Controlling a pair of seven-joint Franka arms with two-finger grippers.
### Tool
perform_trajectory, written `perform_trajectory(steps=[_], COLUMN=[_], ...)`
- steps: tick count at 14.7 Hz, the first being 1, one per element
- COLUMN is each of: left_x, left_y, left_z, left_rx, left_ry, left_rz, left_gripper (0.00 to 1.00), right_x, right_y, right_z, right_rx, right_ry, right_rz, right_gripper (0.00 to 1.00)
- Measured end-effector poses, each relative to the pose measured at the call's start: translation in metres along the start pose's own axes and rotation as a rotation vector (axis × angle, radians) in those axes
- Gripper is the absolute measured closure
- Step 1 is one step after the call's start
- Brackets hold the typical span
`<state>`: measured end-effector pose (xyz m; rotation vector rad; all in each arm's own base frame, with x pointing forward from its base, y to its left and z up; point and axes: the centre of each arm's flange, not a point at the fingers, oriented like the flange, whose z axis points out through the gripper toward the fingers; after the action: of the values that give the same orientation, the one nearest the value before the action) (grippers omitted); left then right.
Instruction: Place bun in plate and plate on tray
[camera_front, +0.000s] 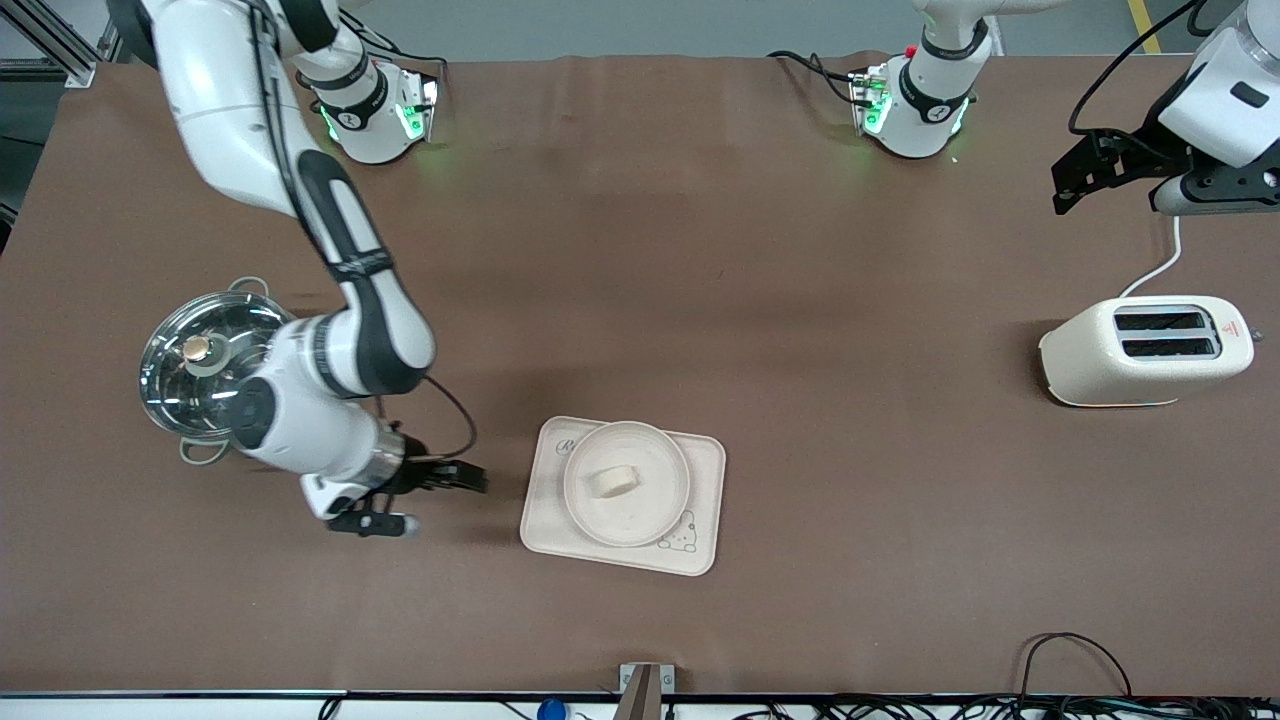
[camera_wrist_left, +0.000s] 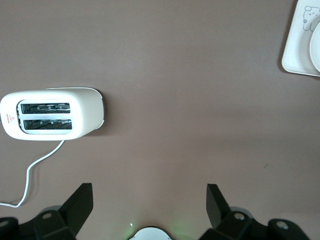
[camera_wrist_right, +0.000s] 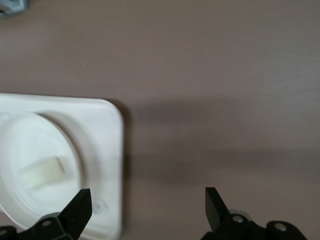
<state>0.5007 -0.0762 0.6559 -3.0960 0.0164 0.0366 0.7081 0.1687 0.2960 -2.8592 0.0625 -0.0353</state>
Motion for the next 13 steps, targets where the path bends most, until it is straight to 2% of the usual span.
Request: perform_trajectory(steps=[1, 4, 6, 8, 11, 13], left_x=[0.000, 0.000, 0.000, 0.000, 0.000, 0.000], left_y=[0.000, 0.000, 0.000, 0.000, 0.000, 0.000], left_z=[-0.001, -0.005, -0.005, -0.006, -0.007, -0.009], left_rx=[0.000, -0.001, -0.001, -0.002, -0.002, -0.002], left_ry=[0.002, 0.011, 0.012, 0.013, 0.016, 0.019], left_rz=[0.000, 0.000, 0.005, 0.009, 0.010, 0.010], left_gripper=[0.00, 0.00, 0.00, 0.00, 0.00, 0.00], right_x=[0.003, 0.001, -0.016, -0.037, -0.085, -0.127], right_y=[0.023, 0.076, 0.100, 0.120, 0.133, 0.125], right_z=[-0.028, -0.120, -0.179, -0.234, -0.301, -0.339], right_rx=[-0.034, -0.106, -0.132, -0.133, -0.197, -0.214], right_ry=[-0.015, 0.003, -0.028, -0.006, 0.046, 0.077], right_rz=[-0.025, -0.053, -0.046, -0.025, -0.039, -0.059], right_gripper=[0.00, 0.00, 0.00, 0.00, 0.00, 0.00])
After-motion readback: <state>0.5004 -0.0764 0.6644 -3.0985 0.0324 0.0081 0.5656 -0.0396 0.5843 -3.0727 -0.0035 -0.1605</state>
